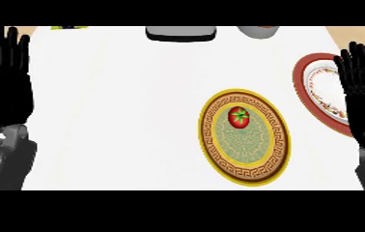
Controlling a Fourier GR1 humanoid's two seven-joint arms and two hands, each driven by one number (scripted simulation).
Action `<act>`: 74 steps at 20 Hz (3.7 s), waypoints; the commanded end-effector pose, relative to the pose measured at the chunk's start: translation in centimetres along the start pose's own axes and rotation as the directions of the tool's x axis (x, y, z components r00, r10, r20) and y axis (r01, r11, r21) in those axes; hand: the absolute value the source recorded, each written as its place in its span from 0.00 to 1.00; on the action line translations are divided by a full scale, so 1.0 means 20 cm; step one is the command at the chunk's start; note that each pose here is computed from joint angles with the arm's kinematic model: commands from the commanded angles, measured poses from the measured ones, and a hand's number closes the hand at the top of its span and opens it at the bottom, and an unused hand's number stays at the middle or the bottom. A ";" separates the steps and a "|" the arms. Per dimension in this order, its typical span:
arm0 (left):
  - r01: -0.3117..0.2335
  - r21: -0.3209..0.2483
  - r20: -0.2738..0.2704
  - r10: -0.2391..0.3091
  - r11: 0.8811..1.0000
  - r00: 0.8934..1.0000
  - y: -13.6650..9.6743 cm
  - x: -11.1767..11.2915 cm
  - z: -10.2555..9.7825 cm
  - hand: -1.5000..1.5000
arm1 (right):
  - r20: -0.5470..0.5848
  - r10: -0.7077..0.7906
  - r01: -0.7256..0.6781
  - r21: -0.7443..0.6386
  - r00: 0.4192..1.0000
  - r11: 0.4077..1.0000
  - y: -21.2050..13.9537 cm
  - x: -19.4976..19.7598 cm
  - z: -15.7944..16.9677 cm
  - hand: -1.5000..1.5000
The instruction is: Pick the tomato from the plate and place it in the plate
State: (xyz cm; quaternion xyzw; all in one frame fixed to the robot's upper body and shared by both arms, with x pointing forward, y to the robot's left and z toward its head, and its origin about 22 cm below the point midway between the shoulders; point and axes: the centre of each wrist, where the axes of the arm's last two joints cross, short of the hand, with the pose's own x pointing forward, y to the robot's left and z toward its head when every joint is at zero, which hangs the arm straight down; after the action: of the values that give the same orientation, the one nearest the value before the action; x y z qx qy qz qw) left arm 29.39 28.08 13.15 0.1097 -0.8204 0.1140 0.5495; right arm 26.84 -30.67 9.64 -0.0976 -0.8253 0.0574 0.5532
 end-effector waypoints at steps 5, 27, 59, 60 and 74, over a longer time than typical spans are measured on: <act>0.055 -0.190 -0.542 -0.151 0.980 0.826 0.02 -0.50 0.43 0.50 | 0.019 0.030 -0.027 -0.171 0.999 0.985 -0.18 0.11 -0.16 1.00; -0.051 -0.310 -0.672 -0.181 0.949 0.718 -0.05 -0.63 0.60 0.50 | -0.359 0.525 -0.525 0.106 0.772 0.844 -0.13 0.11 0.19 0.00; -0.046 -0.317 -0.664 -0.187 0.947 0.724 -0.14 -0.65 0.65 0.50 | -0.496 0.684 -0.553 0.407 0.535 0.727 0.67 -0.01 -0.02 0.00; -0.043 -0.309 -0.664 -0.183 0.950 0.725 -0.09 -0.63 0.63 0.50 | -0.503 0.708 -0.574 0.422 0.496 0.702 0.71 0.08 0.01 0.00; -0.050 -0.310 -0.657 -0.175 0.950 0.734 0.02 -0.61 0.56 0.50 | -0.520 0.731 -0.579 0.457 0.443 0.675 0.72 -0.14 0.00 0.00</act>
State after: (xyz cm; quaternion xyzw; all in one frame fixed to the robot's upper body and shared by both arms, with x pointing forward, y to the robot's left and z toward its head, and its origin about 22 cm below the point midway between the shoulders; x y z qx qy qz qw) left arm 24.04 24.26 -2.29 0.0008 -0.5816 -0.0049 0.8135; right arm 29.16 -17.21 5.78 -0.3719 -0.4548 0.3131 0.7462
